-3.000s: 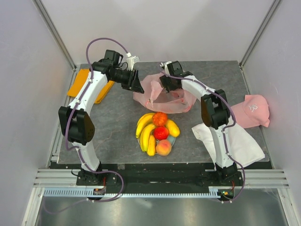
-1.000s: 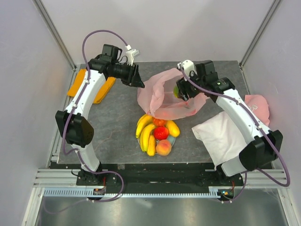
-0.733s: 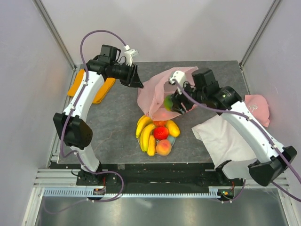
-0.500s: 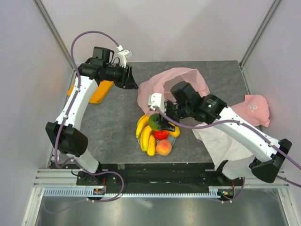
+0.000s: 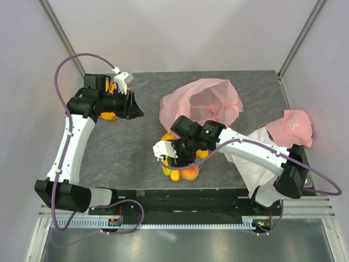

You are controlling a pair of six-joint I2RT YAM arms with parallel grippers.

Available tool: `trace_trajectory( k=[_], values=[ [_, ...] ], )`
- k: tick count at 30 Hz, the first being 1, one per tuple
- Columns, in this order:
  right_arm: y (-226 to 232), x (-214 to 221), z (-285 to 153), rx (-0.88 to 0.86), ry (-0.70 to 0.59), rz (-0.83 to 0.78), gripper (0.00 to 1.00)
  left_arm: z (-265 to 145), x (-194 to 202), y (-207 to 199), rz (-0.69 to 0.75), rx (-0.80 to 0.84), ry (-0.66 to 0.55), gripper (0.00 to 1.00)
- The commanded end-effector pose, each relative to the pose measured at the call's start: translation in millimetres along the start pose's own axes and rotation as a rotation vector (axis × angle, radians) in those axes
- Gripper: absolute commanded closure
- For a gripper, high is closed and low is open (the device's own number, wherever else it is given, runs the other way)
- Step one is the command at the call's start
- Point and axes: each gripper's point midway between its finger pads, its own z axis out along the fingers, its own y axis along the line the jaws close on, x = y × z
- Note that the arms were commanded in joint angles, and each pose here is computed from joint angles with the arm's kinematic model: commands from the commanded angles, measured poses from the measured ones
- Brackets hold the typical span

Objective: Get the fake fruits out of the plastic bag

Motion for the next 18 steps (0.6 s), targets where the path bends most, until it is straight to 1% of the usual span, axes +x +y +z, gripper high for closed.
trace_trajectory(
  k=[1,5,9,14,15,18],
  values=[
    [-7,9,12,0.037,0.019,-0.072,0.72,-14,3,-1,0.019,-0.034,-0.036,0.55],
    [-8,19,23,0.039,0.049,-0.062,0.72,-18,6,1,0.007,-0.042,-0.041,0.55],
    [-14,20,27,0.065,0.052,-0.074,0.72,-17,6,4,-0.008,-0.037,-0.041,0.55],
    [-19,31,36,0.081,0.090,-0.084,0.68,-17,6,5,-0.022,-0.030,-0.042,0.55],
    [-19,34,38,0.080,0.096,-0.084,0.65,-16,6,5,-0.022,-0.031,-0.041,0.55],
    [-19,35,39,0.088,0.099,-0.084,0.61,-15,7,5,-0.023,-0.024,-0.037,0.55]
  ],
)
